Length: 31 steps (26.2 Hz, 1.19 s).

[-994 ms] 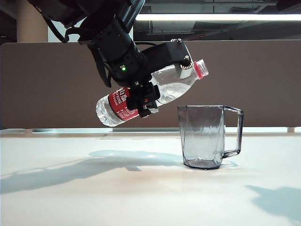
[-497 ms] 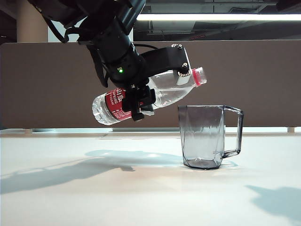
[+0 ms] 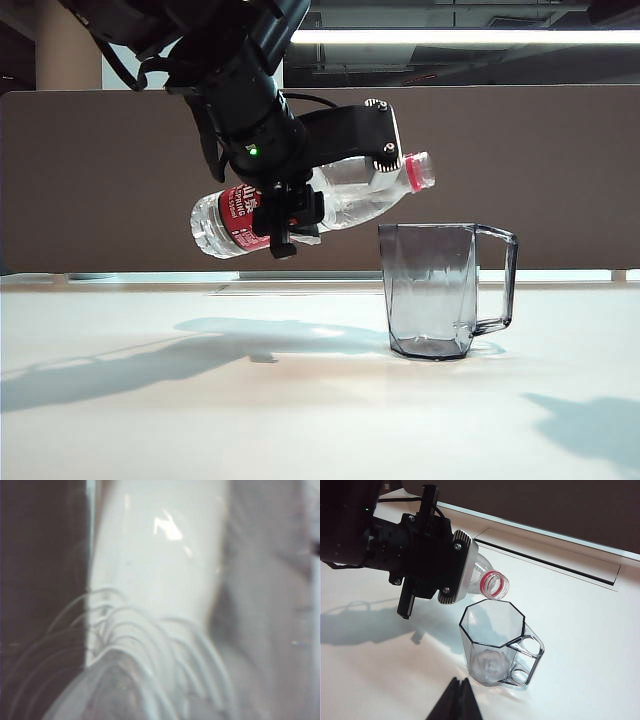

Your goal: Pick up the mineral water bottle with the left hand on the table and pour water into the mug until it's half full.

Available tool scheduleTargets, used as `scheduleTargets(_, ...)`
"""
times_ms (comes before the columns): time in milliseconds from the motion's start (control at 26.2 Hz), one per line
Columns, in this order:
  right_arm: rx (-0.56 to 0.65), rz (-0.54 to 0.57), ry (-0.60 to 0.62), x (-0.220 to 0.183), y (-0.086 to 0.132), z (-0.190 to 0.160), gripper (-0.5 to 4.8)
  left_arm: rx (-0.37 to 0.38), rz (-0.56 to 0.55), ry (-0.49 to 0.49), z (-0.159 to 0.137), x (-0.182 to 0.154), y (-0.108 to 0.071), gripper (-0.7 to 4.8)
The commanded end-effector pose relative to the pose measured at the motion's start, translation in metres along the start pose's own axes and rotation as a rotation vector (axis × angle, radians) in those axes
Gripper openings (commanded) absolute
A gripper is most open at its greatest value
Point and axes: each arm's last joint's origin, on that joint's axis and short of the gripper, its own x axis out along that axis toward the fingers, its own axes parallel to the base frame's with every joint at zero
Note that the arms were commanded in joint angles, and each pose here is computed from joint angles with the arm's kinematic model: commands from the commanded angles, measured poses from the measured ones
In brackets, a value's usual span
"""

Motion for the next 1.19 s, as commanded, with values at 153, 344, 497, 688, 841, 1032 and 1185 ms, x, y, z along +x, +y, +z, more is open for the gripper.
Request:
scheduleTargets(153,0.009,0.002,-0.021,-0.0011,-0.0002,0.0034,-0.02,0.032,0.082,0.011,0.0035,-0.0027,0.0109,1.71)
scheduleTargets(344,0.009,0.002,-0.021,-0.0011,-0.0002,0.0034,-0.02,0.045,0.082,0.011,0.0035,-0.0027,0.0110,1.71)
scheduleTargets(497,0.009,0.002,-0.021,-0.0011,-0.0002,0.0034,-0.02,0.048,0.082,0.011,0.0035,-0.0027,0.0109,1.71)
scheduleTargets(688,0.009,0.002,-0.021,-0.0011,-0.0002,0.0034,-0.02,0.073,0.081,0.013,0.0034,-0.0027,0.0109,1.71)
scheduleTargets(841,0.009,0.002,-0.021,-0.0011,-0.0002,0.0034,-0.02,0.074,0.081,0.014,0.0033,-0.0027,0.0109,1.71)
scheduleTargets(1032,0.009,0.002,-0.021,-0.0011,-0.0002,0.0034,-0.02,0.097,0.083,0.021,0.0032,-0.0027,0.0109,1.71)
scheduleTargets(1185,0.009,0.002,-0.021,-0.0011,-0.0002,0.0034,-0.02,0.112,0.083,0.022,0.0032,-0.0027,0.0109,1.71)
